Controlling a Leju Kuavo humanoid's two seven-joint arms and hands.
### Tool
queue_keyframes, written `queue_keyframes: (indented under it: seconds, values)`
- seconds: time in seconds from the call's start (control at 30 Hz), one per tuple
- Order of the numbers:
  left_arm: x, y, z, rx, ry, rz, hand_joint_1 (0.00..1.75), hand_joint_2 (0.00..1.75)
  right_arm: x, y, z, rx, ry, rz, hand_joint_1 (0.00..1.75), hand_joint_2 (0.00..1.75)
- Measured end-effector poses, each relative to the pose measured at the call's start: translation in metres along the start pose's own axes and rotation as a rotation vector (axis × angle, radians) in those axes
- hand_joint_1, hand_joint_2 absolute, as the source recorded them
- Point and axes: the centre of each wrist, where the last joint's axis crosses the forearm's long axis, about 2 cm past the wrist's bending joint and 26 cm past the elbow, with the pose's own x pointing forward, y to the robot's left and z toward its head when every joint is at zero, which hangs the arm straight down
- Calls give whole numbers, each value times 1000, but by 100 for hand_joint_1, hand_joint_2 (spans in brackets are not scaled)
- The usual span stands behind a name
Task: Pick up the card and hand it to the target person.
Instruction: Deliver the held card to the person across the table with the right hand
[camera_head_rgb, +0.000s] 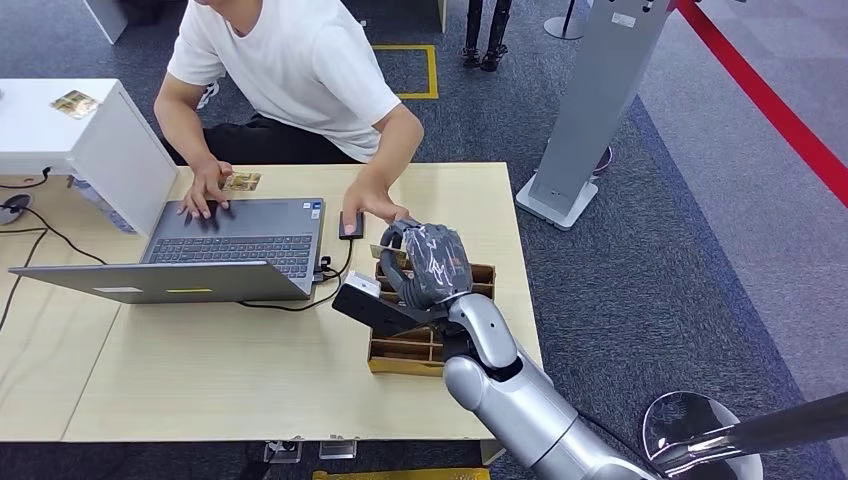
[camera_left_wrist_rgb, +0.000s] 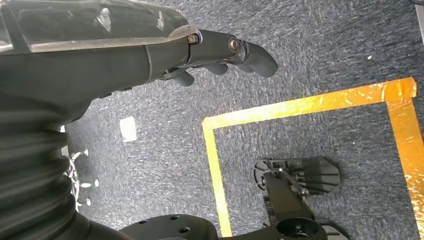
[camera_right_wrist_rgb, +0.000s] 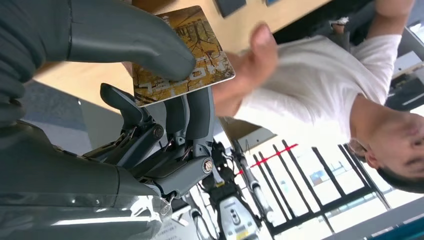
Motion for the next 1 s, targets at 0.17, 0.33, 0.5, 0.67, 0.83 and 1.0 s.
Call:
queue_keyframes:
  seconds: [0.17,0.33,0.5,0.67,0.83,1.0]
  values:
    - [1,0,0,-5,9,-9,0,175,2,-9,-21,-25,-6,32,175,175]
    - [1,0,0,-10,14,-13,0,175,2,-12,-32,-38,-3,50,175,175]
    - [1,0,0,-9,12,-13,0,175,1,-10,-36,-31,0,55,175,175]
    - [2,0,0,-7,9,-13,0,175,1,-6,-37,-23,5,56,131,175]
    - [2,0,0,-20,3,-21,0,175,0,-3,-38,-24,16,49,0,175]
    - [3,0,0,-19,1,-28,0,175,-3,0,-37,-20,32,50,0,175]
